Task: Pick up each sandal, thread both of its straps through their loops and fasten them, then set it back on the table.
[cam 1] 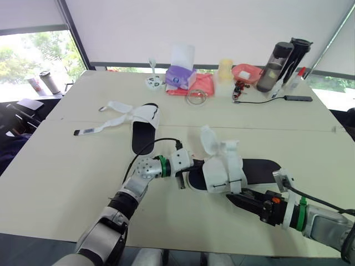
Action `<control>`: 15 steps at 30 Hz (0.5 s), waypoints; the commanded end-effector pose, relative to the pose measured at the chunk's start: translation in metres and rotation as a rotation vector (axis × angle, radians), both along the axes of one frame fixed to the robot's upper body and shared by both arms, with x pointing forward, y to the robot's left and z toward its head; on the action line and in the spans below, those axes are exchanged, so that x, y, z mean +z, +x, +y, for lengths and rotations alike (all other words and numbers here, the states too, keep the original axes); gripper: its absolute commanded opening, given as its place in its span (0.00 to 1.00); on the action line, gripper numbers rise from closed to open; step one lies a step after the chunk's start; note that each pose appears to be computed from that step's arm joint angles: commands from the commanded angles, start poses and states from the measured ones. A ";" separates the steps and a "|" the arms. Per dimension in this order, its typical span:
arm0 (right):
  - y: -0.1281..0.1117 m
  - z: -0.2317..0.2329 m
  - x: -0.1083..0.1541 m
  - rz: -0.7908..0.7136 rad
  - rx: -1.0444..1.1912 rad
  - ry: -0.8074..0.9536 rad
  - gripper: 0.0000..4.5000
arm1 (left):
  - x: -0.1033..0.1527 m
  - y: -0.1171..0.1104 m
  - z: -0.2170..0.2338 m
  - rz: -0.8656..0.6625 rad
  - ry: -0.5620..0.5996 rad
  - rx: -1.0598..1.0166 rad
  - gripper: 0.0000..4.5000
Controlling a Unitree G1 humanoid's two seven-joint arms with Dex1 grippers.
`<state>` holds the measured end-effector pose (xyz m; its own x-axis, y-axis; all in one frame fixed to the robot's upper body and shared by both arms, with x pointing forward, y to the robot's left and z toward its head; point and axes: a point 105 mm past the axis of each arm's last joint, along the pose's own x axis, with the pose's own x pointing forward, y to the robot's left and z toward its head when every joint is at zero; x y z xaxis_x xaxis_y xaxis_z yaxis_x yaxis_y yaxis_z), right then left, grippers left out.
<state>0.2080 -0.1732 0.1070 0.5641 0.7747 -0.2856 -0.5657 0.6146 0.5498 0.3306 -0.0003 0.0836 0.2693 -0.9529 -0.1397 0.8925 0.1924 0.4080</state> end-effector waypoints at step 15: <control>-0.040 0.003 -0.018 0.104 0.143 -0.087 0.00 | 0.003 -0.030 -0.001 0.151 -0.043 -0.143 0.00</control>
